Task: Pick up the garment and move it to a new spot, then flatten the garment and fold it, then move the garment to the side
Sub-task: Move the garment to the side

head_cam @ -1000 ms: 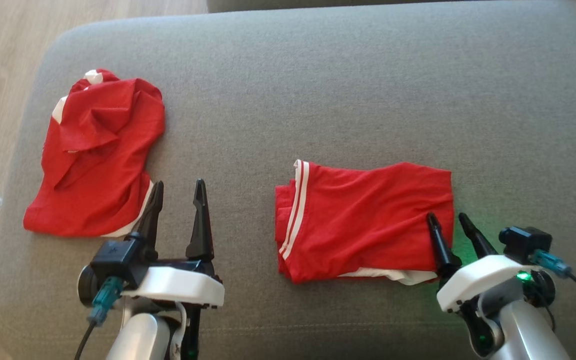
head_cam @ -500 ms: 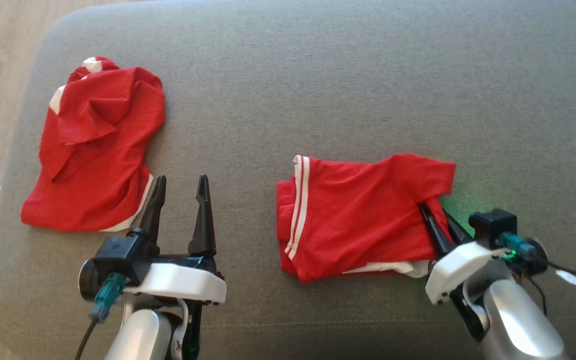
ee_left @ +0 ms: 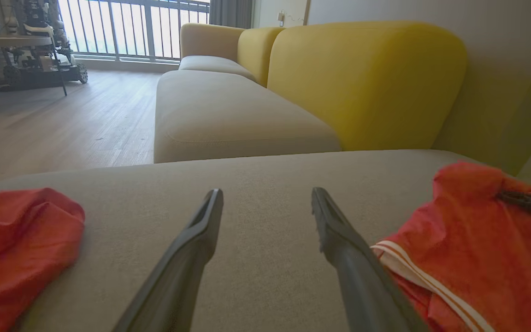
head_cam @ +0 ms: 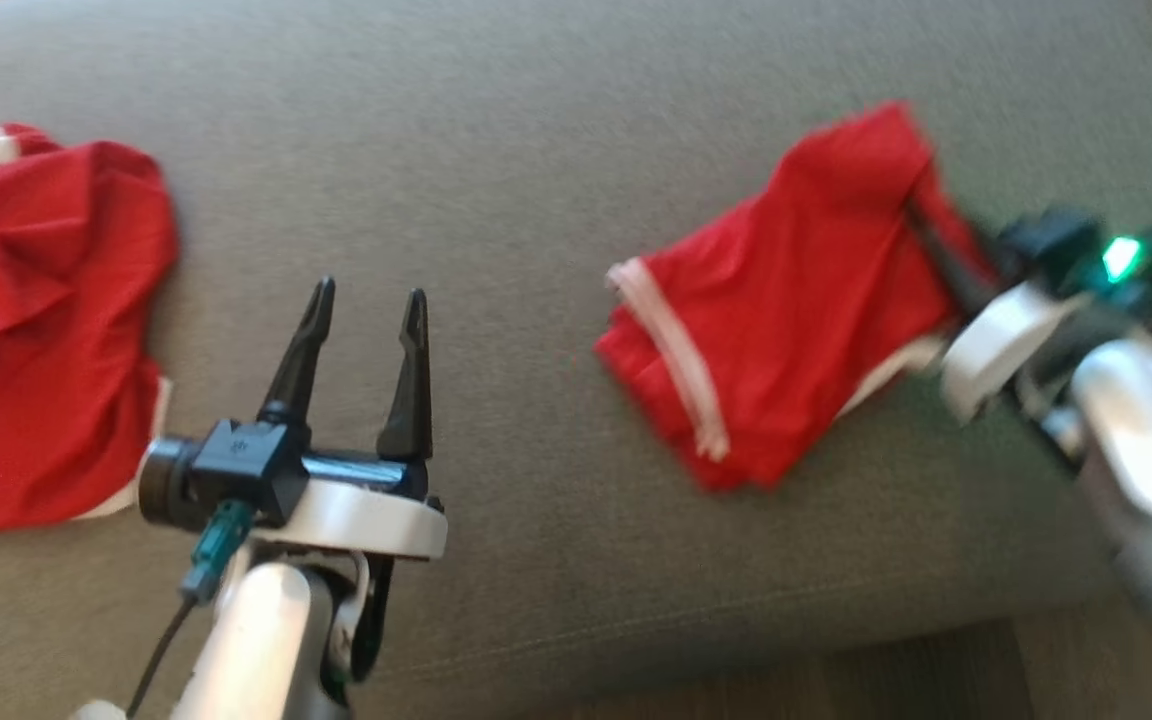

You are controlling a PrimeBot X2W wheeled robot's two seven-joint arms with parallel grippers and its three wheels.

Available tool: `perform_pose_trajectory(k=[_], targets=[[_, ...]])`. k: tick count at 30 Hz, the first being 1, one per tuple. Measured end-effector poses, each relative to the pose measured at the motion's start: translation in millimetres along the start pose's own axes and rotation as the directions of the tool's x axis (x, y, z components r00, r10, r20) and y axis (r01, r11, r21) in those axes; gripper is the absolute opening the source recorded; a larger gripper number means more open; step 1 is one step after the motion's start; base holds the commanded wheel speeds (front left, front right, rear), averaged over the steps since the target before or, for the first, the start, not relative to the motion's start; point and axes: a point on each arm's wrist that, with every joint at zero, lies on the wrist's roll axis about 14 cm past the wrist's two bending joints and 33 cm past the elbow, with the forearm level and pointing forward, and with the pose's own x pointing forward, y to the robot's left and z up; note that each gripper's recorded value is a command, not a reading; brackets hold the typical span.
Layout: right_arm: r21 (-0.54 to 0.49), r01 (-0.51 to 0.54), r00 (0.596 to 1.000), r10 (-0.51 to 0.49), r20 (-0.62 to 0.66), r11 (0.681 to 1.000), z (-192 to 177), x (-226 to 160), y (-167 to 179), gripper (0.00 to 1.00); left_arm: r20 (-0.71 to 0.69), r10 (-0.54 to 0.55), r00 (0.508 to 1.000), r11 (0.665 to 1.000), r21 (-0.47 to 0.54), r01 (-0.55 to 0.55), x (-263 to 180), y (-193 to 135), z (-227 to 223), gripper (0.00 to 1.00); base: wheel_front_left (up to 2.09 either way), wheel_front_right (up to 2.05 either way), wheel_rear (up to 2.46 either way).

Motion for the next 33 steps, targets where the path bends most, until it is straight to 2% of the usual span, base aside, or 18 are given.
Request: perform_pose_trajectory(k=[5,8,12,18,23,28,29,30,33], targets=[[-0.094,0.083,0.996,-0.084,-0.012,0.992,9,16,-67,0.0,0.001,-0.099,0.995,0.995,0.009,0.099,32,-17,-14,1.0,0.0,0.0,0.0],[-0.106,0.157,0.986,-0.163,-0.041,0.982,4,21,-109,0.0,0.021,-0.162,0.986,0.987,0.009,0.162,53,-29,-19,1.0,0.0,0.0,0.0],[-0.119,0.269,0.955,-0.281,-0.098,0.956,-12,20,-164,0.0,0.046,-0.21,0.977,0.978,0.003,0.21,78,-38,-30,1.0,0.0,0.0,0.0],[-0.149,0.403,0.889,-0.425,-0.17,0.903,-35,9,-222,0.0,0.017,-0.225,0.974,0.974,-0.035,0.225,96,-41,-62,1.0,0.0,0.0,0.0],[-0.185,0.462,0.843,-0.494,-0.21,0.867,-48,-5,-250,0.0,-0.01,-0.211,0.977,0.976,-0.052,0.21,100,-36,-80,1.0,0.0,0.0,0.0],[-0.182,0.469,0.841,-0.5,-0.206,0.864,-50,0,-251,0.0,-0.018,-0.202,0.979,0.978,-0.05,0.201,99,-31,-83,1.0,0.0,0.0,0.0],[-0.183,0.466,0.846,-0.497,-0.192,0.865,-46,4,-250,0.27,-0.019,-0.199,0.98,0.979,-0.049,0.198,98,-30,-83,1.0,0.0,0.0,0.0],[-0.183,0.466,0.846,-0.497,-0.192,0.865,-46,4,-250,1.0,-0.019,-0.199,0.98,0.979,-0.049,0.198,98,-30,-83,1.0,0.0,0.0,0.0],[-0.175,0.47,0.854,-0.496,-0.159,0.865,-38,11,-250,1.0,-0.021,-0.19,0.981,0.981,-0.046,0.189,98,-27,-83,1.0,0.0,0.0,0.0]])
